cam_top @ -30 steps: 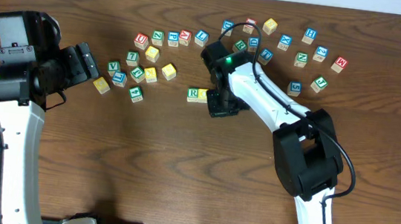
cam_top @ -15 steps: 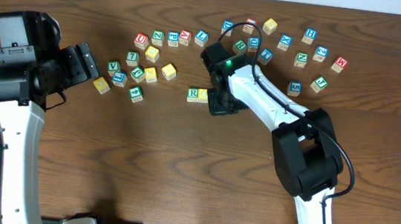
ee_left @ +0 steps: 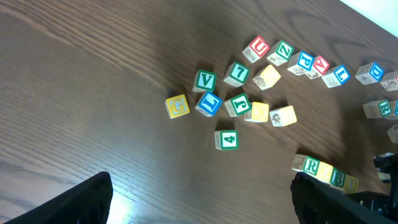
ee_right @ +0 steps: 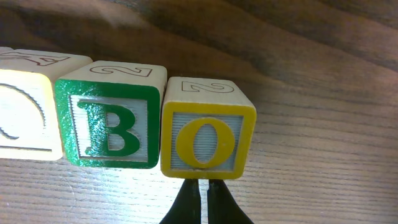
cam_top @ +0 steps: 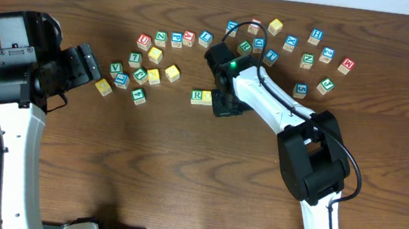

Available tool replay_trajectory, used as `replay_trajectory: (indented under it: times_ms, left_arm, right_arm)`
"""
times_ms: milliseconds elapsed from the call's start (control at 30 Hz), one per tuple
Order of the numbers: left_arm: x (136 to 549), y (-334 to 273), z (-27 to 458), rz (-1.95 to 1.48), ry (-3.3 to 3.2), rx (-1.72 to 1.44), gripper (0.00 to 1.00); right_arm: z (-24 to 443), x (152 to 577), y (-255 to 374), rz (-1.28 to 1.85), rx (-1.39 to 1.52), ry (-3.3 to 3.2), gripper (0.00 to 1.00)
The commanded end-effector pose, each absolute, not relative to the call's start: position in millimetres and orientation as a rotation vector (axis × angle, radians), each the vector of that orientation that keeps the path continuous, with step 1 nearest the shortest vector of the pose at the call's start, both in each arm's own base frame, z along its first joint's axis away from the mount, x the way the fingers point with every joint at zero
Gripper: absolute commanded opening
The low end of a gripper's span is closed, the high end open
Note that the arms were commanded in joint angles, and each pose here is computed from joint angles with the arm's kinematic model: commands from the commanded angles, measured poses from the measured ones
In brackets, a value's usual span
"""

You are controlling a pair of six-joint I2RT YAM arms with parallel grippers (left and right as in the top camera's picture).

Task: Spell out ROBOT

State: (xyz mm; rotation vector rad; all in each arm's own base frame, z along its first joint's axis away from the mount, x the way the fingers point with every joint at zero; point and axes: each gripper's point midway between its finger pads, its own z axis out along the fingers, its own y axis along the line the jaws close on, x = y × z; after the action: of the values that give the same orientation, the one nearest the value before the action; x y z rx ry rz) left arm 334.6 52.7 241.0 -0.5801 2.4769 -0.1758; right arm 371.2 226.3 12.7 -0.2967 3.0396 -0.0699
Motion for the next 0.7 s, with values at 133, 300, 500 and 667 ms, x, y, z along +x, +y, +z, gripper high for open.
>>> replay_trajectory:
  times_ms: [133, 300, 500, 667]
  left_arm:
    - [335.4, 55.7, 240.5, -0.167, 2.476, -0.604, 0.91]
    - [335.4, 55.7, 240.5, -0.167, 2.476, -0.604, 0.91]
    - [335.4, 55.7, 240.5, -0.167, 2.476, -0.604, 0.91]
    - [335.4, 55.7, 240.5, -0.167, 2.476, -0.604, 0.90]
  right_arm:
    - [17.3, 376.6, 224.1, -0.078, -0.266, 3.014, 0.01]
    - [17.4, 378.0, 225.1, -0.073, -0.265, 3.007, 0.01]
    - [17.4, 378.3, 225.3, -0.072, -0.265, 3.006, 0.01]
    - [17.6, 378.1, 225.2, -0.072, -0.272, 3.007, 0.01]
